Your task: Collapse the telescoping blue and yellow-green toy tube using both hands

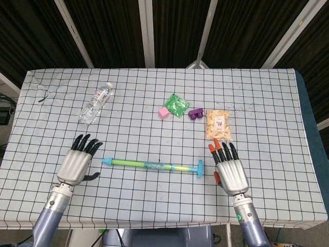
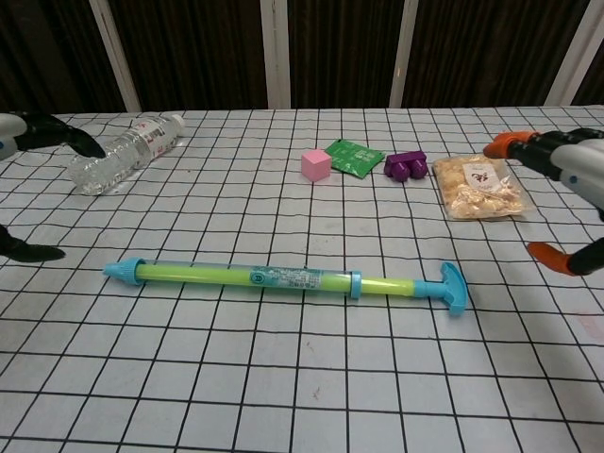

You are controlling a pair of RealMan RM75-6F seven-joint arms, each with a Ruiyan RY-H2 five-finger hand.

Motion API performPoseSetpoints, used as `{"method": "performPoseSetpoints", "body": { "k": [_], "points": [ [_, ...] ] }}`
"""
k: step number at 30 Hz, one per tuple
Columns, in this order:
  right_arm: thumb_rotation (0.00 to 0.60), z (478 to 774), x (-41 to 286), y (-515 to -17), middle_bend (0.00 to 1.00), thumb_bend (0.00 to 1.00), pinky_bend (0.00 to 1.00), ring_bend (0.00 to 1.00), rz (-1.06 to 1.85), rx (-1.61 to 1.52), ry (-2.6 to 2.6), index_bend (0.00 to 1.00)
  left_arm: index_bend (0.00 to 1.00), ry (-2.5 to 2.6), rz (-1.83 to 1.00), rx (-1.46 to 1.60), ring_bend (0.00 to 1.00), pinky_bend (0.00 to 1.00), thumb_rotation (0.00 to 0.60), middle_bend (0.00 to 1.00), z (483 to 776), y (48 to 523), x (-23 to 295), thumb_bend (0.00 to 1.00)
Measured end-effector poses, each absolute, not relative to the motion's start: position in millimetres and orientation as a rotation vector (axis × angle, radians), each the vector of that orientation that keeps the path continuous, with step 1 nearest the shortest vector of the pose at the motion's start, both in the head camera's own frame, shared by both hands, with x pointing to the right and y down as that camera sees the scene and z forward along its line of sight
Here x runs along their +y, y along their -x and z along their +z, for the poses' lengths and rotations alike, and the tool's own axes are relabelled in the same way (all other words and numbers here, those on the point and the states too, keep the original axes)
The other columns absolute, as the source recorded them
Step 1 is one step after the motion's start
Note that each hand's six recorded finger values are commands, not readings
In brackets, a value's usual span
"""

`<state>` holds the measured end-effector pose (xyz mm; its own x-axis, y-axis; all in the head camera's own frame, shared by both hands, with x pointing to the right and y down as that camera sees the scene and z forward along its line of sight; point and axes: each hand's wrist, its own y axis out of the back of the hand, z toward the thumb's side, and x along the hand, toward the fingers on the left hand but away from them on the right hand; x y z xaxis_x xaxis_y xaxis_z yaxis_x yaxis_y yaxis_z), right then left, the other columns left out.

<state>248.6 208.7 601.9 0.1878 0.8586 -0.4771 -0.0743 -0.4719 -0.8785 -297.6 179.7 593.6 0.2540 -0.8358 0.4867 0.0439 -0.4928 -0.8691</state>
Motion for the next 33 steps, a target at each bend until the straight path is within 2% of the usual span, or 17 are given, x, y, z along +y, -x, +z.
{"method": "performPoseSetpoints", "body": {
  "k": [6,13,20,33],
  "points": [
    [0.600,589,220,-299,0.00,0.44,0.00,0.00,1.466,-0.841,1.630,0.00,0.12,1.685,-1.391,0.820,0.02,0.03,0.600,0.09,573,346,194,0.21],
    [0.600,563,239,-360,0.00,0.40,0.00,0.00,1.481,-0.961,1.557,0.00,0.05,1.679,-1.438,0.951,0.00,0.00,0.600,0.02,548,399,226,0.10],
    [0.600,536,255,-405,0.00,0.39,0.00,0.00,1.435,-1.064,1.446,0.00,0.00,1.612,-1.452,0.978,0.00,0.00,0.600,0.00,537,433,247,0.10],
    [0.600,529,255,-428,0.00,0.39,0.00,0.00,1.488,-1.159,1.395,0.00,0.00,1.520,-1.462,1.033,0.00,0.00,0.600,0.00,531,462,248,0.09]
  ]
}}
